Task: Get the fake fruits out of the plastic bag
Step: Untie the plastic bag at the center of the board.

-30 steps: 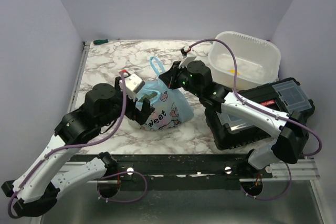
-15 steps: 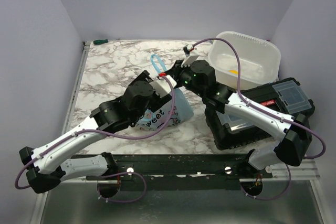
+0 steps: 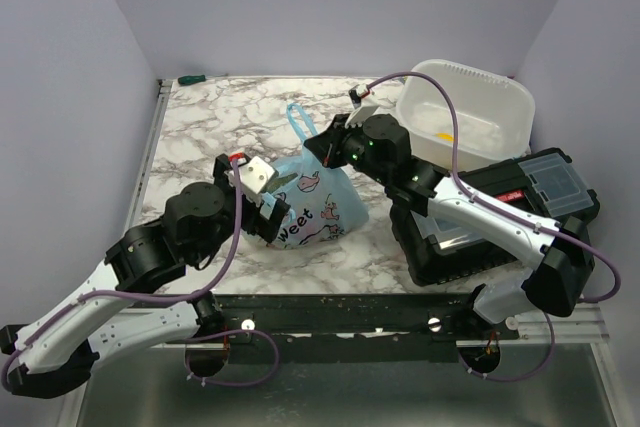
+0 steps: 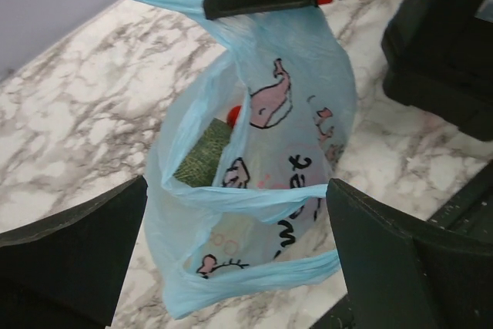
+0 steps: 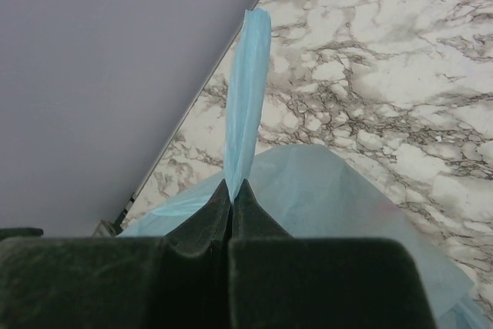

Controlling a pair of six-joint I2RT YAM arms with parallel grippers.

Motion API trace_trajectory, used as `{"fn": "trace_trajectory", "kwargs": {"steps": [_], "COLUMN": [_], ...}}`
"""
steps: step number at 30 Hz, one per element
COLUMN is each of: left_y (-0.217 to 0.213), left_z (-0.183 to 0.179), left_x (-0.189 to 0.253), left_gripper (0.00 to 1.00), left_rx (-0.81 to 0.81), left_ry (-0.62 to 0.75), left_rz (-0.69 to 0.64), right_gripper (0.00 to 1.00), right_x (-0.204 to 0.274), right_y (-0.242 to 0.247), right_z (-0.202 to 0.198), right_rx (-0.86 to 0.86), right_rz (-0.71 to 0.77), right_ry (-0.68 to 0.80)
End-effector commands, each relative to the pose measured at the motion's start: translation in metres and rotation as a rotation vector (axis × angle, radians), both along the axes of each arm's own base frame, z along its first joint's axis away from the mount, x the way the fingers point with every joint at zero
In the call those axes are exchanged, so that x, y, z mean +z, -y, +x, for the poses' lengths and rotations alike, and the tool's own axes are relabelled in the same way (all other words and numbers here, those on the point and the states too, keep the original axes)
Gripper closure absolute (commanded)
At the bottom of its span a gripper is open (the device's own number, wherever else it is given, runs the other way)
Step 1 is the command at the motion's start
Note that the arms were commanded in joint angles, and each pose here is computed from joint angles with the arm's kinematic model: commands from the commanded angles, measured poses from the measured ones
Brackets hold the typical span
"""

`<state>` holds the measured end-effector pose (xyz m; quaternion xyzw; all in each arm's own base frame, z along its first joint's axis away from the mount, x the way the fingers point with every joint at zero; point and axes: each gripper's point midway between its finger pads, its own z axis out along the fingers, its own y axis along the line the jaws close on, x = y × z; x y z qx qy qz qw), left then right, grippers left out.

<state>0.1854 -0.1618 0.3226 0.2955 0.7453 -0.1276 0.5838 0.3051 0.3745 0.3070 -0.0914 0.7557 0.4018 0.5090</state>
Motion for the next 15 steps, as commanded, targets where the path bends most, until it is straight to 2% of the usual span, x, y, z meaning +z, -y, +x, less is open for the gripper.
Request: {"fn": "trace_trajectory", "kwargs": {"steps": [1, 4, 7, 12, 15], "left_y": [0.028, 0.037, 0.029, 0.028, 0.025], "left_z": [-0.041, -0.05, -0.034, -0.019, -0.009], "left_x": [-0.014, 0.001, 0.006, -0.024, -0.034], "left_gripper": [0.01, 0.01, 0.01, 0.01, 0.01], "left_rx": [-0.229, -0.304, -0.199, -0.115, -0.052], "left_ry": [-0.139, -0.118, -0.104, -0.129, -0.092], "left_rz": [-0.089, -0.149, -0.146, 0.022, 0.119], "right_gripper": [0.99, 0.99, 0.99, 0.99, 0.99], "right_x": [0.002, -0.001, -0.004, -0.002, 0.002], "right_y": [-0.005, -0.006, -0.007, -0.005, -0.003], "right_z": [-0.006, -0.006, -0.006, -0.003, -0.002], "right_rx": [0.035, 0.034, 0.038, 0.02, 0.016], "right_rz": [0.031, 0.036, 0.036, 0.014, 0.016], "right_ry": [0.004, -0.001, -0.008, 0.002, 0.01]}}
